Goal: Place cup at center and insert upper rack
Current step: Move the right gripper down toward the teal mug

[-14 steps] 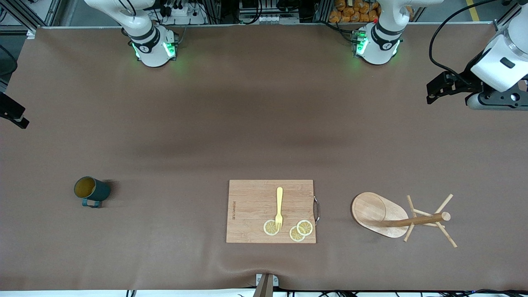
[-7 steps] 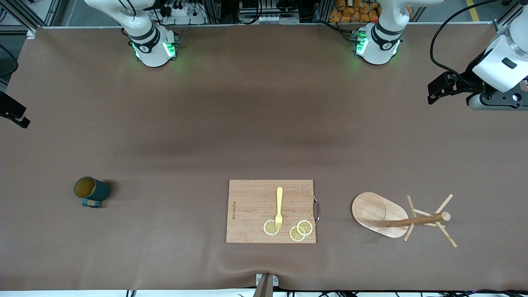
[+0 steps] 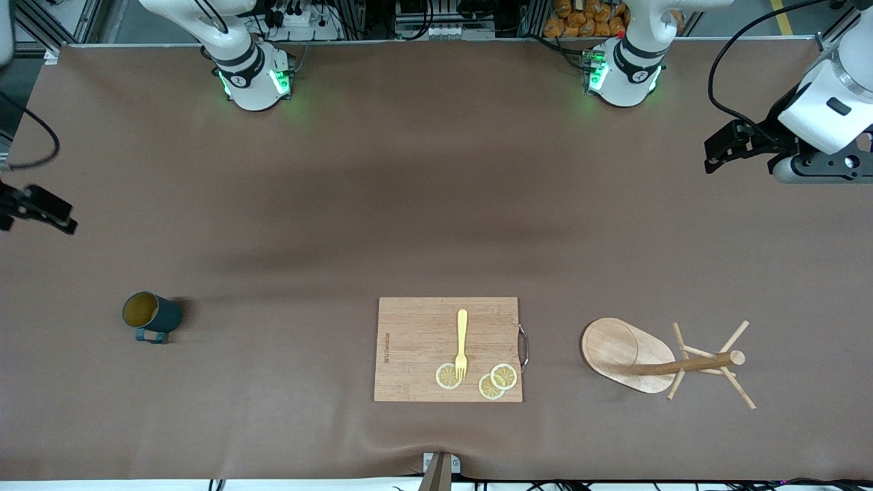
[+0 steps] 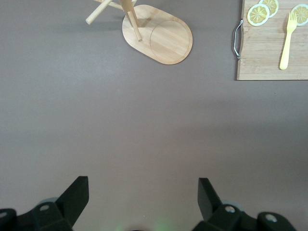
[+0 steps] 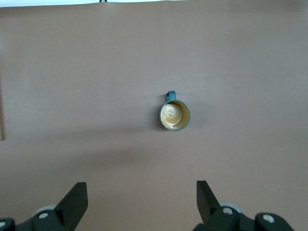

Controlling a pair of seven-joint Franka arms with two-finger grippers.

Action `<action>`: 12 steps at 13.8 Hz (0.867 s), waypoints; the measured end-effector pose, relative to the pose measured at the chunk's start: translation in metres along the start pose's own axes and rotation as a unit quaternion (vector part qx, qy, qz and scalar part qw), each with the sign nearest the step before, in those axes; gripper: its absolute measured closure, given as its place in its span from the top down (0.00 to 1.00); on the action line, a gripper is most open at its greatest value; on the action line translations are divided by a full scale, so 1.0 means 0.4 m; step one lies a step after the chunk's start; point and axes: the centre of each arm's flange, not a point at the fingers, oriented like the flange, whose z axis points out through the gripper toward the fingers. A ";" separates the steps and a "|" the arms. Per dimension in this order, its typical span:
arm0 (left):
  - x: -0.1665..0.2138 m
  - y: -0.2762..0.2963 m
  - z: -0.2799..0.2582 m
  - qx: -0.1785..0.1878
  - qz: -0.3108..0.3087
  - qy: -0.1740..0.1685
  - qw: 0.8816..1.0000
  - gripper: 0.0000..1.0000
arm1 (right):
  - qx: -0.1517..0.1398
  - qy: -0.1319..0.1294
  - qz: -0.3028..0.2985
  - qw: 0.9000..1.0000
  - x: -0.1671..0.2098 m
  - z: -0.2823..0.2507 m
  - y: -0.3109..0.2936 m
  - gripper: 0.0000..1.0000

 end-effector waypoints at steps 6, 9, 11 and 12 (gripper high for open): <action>0.048 0.083 0.101 0.003 0.022 -0.027 0.999 1.00 | -0.006 -0.032 -0.006 0.999 0.095 0.253 -0.024 1.00; 0.056 0.172 0.148 -0.004 0.039 -0.040 0.998 1.00 | -0.008 -0.052 -0.005 0.999 0.103 0.317 -0.021 1.00; 0.062 0.200 0.160 -0.009 0.029 -0.037 0.999 1.00 | -0.009 -0.064 -0.004 0.998 0.104 0.355 -0.018 1.00; 0.067 0.204 0.163 -0.012 0.027 -0.034 0.999 1.00 | -0.009 -0.070 -0.003 0.997 0.105 0.378 -0.016 1.00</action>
